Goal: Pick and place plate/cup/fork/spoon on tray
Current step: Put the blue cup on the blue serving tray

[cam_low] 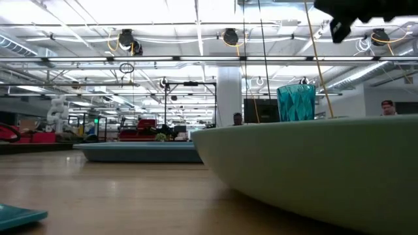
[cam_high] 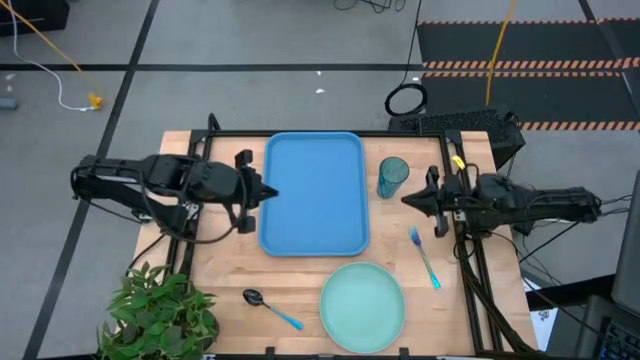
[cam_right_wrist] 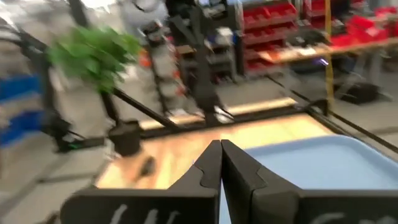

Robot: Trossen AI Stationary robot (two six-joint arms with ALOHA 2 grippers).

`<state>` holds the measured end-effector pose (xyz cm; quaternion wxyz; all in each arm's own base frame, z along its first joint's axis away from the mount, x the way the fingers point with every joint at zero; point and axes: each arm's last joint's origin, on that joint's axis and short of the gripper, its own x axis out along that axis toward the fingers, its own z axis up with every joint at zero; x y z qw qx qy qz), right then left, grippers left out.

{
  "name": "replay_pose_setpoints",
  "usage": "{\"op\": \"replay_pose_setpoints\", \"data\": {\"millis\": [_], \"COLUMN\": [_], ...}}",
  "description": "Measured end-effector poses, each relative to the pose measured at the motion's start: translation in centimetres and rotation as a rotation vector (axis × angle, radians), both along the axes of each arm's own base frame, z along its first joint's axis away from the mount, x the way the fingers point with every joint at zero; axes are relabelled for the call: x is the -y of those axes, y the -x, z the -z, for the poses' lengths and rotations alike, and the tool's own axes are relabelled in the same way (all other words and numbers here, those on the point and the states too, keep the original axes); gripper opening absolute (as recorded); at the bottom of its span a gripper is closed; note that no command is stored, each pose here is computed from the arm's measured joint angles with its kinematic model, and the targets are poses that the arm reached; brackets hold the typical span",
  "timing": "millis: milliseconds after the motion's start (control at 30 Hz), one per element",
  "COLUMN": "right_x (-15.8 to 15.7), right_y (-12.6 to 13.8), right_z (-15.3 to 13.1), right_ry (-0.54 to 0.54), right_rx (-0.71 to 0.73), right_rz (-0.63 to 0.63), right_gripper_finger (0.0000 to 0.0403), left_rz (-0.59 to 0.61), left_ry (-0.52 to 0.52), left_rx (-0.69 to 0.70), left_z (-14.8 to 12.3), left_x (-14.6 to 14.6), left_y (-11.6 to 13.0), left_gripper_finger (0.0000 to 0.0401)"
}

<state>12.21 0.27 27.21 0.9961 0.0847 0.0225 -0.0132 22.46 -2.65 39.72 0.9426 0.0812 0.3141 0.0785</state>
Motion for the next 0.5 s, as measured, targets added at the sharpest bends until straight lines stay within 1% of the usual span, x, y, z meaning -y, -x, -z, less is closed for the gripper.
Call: {"op": "replay_pose_setpoints", "data": {"millis": [67,167,333,400,500], "right_x": [0.1,0.1,0.3,0.5,1.1], "right_y": [-0.8,-2.1,-4.5,-5.4,-6.7], "right_z": [-1.8,-4.2,-7.2,-8.2,-9.6], "right_ry": [0.016,0.052,0.122,0.128,0.095], "right_rx": [-0.066,-0.171,-0.339,-0.406,-0.498], "right_rz": [0.030,0.057,0.137,0.155,0.185], "right_gripper_finger": [0.0000,0.0000,0.0000,0.0000,0.0000], "left_rz": [-0.018,-0.011,0.009,0.019,0.033], "left_ry": [-0.016,-0.033,-0.054,-0.063,-0.067], "left_rx": [-0.012,0.020,0.050,0.042,0.055], "left_z": [0.7,1.9,3.6,4.1,4.7], "left_x": [0.0,0.1,0.2,0.2,0.3], "left_y": [-0.2,-0.9,-1.6,-1.7,-2.0], "left_gripper_finger": [0.0026,0.0026,0.0026,0.0026,0.0026]}}
